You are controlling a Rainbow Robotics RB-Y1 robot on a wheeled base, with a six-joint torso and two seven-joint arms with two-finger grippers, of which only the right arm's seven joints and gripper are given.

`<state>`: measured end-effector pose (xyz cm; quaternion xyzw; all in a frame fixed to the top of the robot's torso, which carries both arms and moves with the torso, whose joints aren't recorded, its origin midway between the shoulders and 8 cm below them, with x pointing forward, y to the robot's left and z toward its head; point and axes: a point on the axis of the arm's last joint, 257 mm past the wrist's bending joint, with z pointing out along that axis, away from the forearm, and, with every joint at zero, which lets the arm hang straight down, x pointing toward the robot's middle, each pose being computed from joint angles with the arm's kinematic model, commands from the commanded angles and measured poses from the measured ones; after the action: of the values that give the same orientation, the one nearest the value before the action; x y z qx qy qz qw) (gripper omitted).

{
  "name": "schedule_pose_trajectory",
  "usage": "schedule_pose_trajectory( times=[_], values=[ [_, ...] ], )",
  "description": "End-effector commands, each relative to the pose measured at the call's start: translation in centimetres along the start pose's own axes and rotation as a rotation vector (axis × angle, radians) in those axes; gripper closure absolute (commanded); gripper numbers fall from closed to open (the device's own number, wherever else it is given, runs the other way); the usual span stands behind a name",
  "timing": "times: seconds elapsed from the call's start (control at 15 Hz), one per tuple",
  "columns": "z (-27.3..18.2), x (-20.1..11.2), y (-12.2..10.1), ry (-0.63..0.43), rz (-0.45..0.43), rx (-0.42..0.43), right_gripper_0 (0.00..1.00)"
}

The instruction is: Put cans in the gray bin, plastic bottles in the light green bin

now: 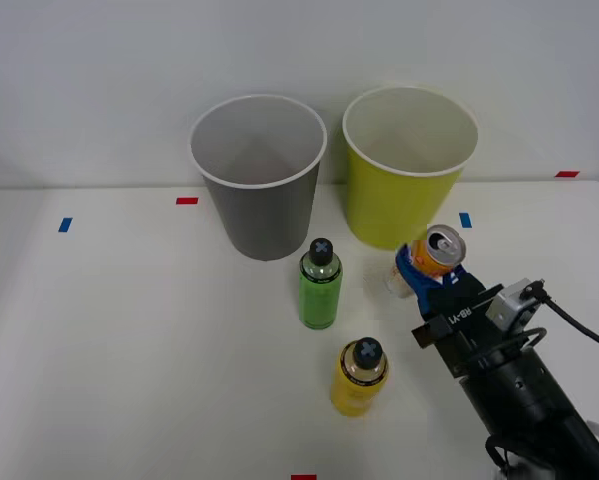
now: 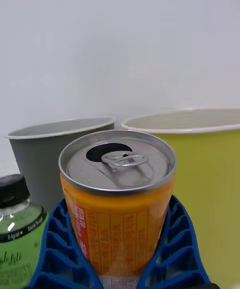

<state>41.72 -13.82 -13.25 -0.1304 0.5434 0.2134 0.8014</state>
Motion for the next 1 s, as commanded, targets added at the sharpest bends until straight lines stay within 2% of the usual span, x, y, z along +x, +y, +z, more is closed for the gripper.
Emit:
schedule_pose_trajectory(
  times=[0.07, 0.33, 0.6, 0.73, 1.0],
  values=[
    [2.4, -1.3, 1.2, -0.04, 0.024, -0.031, 1.0],
    [6.9, -4.6, 2.8, -0.089, 0.078, -0.049, 1.0],
    [9.3, -7.6, 2.9, -0.155, 0.121, -0.057, 1.0],
    [11.1, -8.7, 3.7, -0.159, 0.161, -0.085, 1.0],
    [15.2, -11.7, 4.8, -0.16, 0.148, -0.126, 1.0]
  ],
)
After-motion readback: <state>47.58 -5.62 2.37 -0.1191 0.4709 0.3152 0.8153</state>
